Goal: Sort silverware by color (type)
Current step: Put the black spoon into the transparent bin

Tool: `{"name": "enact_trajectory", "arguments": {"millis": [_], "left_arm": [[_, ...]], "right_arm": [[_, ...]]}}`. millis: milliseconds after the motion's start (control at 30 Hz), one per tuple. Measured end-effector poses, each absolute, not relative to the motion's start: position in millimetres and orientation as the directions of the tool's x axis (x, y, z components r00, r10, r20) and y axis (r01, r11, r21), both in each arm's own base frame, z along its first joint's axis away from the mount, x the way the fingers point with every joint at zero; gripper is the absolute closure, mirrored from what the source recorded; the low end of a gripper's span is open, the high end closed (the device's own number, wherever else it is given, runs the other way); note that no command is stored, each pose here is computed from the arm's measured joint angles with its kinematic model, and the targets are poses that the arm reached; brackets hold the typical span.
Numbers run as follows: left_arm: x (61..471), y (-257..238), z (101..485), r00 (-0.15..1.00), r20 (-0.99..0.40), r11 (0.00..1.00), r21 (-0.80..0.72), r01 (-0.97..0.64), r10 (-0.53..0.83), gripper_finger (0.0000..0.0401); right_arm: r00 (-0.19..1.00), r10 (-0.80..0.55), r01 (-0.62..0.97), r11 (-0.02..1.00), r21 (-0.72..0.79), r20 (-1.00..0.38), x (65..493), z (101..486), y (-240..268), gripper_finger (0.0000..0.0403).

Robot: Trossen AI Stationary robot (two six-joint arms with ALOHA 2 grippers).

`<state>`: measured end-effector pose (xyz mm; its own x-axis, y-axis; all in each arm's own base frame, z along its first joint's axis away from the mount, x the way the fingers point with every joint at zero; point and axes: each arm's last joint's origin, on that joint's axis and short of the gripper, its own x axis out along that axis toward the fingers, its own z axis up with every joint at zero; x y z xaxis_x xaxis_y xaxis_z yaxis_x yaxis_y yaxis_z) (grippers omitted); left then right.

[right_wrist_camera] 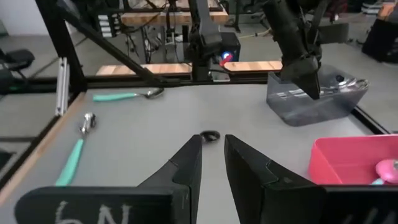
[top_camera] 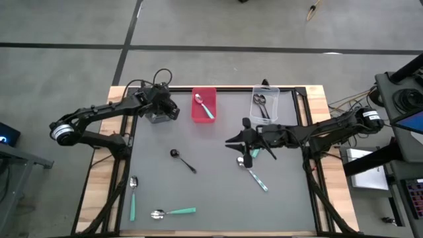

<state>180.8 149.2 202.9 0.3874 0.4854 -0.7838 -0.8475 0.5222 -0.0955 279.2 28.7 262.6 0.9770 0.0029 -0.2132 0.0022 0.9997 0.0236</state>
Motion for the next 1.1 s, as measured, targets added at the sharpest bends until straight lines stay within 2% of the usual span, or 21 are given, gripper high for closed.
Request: {"name": "enact_trajectory", "arguments": {"millis": [567, 900, 1100], "left_arm": [[183, 150, 204, 0.403, -0.769, 0.511, -0.117, -0.852, 0.496, 0.0285], [183, 149, 203, 0.402, -0.771, 0.532, -0.097, -0.841, 0.495, 0.0285], [184, 148, 202, 0.402, -0.773, 0.538, -0.094, -0.838, 0.491, 0.0285]], "right_arm": [[0.965, 0.002, 0.005, 1.000, 0.028, -0.264, 290, 246, 30, 0.0342], [0.988, 0.002, -0.006, 1.000, -0.029, -0.152, 296, 252, 30, 0.0342], [0.990, 0.003, -0.005, 1.000, -0.019, -0.141, 296, 253, 30, 0.0342]]}}
